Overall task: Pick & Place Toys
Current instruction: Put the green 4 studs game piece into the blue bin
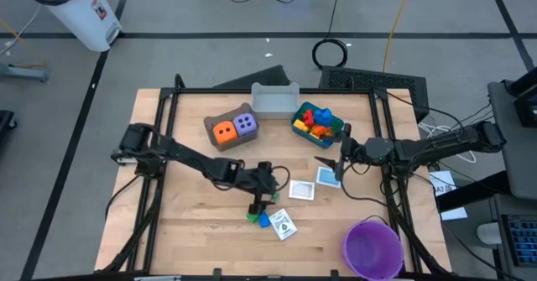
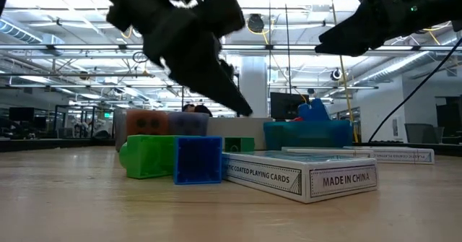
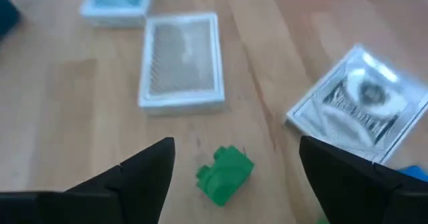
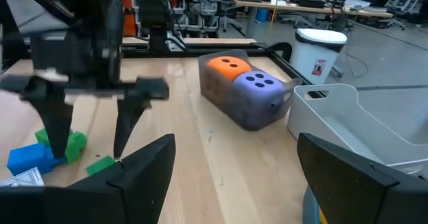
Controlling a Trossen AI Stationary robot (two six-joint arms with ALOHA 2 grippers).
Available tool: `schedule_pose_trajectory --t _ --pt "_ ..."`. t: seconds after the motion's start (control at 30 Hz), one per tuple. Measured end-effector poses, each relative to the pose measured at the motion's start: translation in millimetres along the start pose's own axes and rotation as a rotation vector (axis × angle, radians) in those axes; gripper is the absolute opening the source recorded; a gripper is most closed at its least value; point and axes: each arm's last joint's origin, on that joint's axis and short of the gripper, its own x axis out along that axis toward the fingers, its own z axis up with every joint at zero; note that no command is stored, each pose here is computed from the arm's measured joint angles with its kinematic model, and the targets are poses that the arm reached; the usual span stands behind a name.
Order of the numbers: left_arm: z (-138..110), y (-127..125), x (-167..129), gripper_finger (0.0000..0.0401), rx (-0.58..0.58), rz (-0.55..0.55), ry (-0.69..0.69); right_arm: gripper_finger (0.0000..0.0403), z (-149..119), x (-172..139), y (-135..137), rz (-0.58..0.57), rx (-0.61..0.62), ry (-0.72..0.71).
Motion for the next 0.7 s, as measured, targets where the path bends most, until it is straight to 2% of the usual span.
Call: schedule_pose_trajectory --t 0.2,0.4,0.7 --pt "-23 -3 26 0.0301 0.024 -0.018 0.093 0.0309 0 0 0 -0.001 0.002 -0.001" --pt "-22 1 29 0.0265 0.029 -0.003 0.071 0.0309 0 0 0 -0.001 0.004 -0.001" --pt "-23 1 29 0.0182 0.029 0.004 0.081 0.0309 0 0 0 -0.002 0.004 0.001"
